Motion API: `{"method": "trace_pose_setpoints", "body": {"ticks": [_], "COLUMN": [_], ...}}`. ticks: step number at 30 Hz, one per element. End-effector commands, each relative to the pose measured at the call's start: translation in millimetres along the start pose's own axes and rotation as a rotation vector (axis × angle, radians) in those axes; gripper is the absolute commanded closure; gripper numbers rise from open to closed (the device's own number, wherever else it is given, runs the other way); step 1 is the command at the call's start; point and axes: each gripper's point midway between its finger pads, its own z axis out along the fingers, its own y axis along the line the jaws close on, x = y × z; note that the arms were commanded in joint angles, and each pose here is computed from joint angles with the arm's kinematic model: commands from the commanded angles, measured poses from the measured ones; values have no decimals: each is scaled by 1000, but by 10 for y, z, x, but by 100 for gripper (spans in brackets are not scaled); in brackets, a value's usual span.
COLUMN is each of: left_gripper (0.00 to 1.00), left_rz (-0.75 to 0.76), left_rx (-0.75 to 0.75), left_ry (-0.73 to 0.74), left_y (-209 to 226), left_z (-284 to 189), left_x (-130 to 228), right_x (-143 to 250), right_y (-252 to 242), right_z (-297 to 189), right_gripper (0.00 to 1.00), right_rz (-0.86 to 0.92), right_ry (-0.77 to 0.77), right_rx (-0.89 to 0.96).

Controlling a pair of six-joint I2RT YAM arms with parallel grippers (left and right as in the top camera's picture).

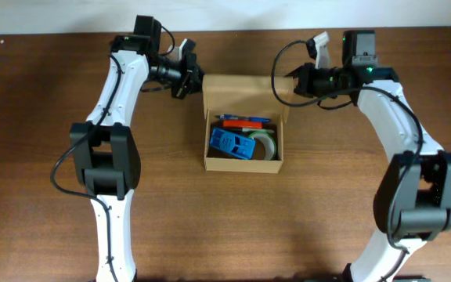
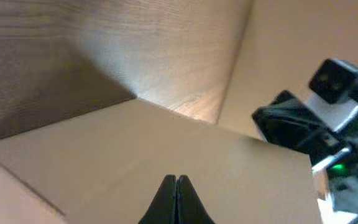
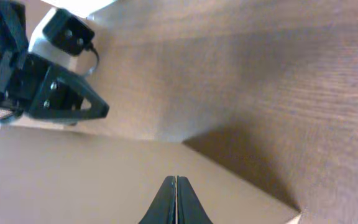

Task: Pack container
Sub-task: 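Push the box lid closed with both grippers from above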

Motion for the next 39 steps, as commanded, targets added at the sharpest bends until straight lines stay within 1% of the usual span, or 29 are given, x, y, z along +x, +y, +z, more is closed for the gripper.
{"method": "trace_pose_setpoints", "body": {"ticks": [1,6,9,16,23,25,29,33,39], "left_gripper": [98,98,98,98,98,98,98,98,98], "left_rz": [152,176,170,194,188,193,156,157,157], "left_rx": [-114,-193,-276,-529,-770,-777,-818,-826,-826], "left_ry": [-1,35,49,43,0,-10,-44,-48,-48], "left_y": [22,19,73,199,310,289,326,334,334], "left_z": [-60,-87,-106,-226,-427,-440,-502,-517,-517], "left_x": [53,201,274,369,402,396,368,362,362], "right_x": [-10,166,308,727,1064,1122,1207,1282,1445], "right_y": [342,484,541,605,610,611,555,515,319], "right_z": [-152,-111,-30,264,413,434,439,487,577], "right_gripper": [97,96,96,97,96,96,97,96,96], "right_rz": [-155,-152,-145,-188,-221,-242,-261,-263,-238], "right_ry": [-14,41,89,220,297,308,320,348,413], "right_rx": [16,44,63,236,446,491,592,605,633]}}
